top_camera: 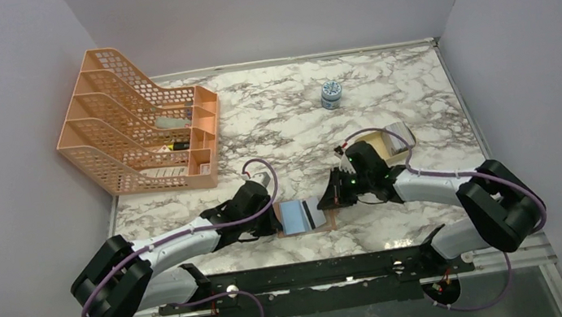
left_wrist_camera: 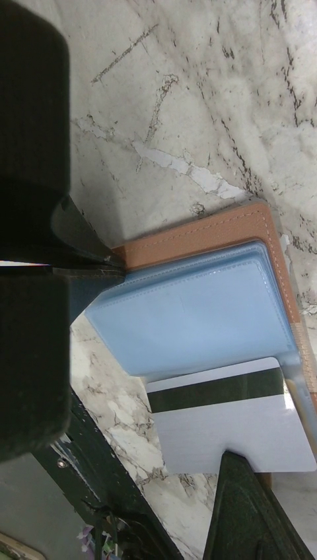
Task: Put the credit cards into the card holder
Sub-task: Insert the credit card into the card holder.
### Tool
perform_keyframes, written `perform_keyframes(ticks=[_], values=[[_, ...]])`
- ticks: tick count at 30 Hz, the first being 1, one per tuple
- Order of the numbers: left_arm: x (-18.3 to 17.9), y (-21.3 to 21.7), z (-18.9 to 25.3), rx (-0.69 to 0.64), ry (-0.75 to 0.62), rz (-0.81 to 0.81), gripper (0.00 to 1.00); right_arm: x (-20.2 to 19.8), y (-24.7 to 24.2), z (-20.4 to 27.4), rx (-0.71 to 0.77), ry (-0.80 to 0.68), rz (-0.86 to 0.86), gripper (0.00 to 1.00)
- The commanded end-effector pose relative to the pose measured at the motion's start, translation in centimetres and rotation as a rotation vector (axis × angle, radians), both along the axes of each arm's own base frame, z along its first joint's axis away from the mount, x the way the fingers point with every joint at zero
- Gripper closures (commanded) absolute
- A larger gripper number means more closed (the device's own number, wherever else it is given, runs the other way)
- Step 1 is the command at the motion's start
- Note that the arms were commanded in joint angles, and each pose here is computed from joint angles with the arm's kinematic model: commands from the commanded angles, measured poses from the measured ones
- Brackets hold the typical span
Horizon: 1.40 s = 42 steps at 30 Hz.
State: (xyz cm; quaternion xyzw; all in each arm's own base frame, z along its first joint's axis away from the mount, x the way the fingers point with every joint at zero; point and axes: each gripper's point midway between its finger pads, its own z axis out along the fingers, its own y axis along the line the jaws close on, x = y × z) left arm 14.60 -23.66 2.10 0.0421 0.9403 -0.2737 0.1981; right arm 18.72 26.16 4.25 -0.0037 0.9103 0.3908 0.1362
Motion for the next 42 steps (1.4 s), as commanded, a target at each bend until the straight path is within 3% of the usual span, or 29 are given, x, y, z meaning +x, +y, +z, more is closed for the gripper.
perform_keyframes(ticks=[1,42], values=[[-0.8,0.3,-0.4,-0.003,0.017,-0.017,0.97,0.1,0.6,-0.1,0.029,-0.020,0.015,0.99],[0.1,1.2,-0.3,0.061,-0.030,-0.006,0.99,0.5,1.4,-2.8,-0.014,0.062,0.043,0.98]])
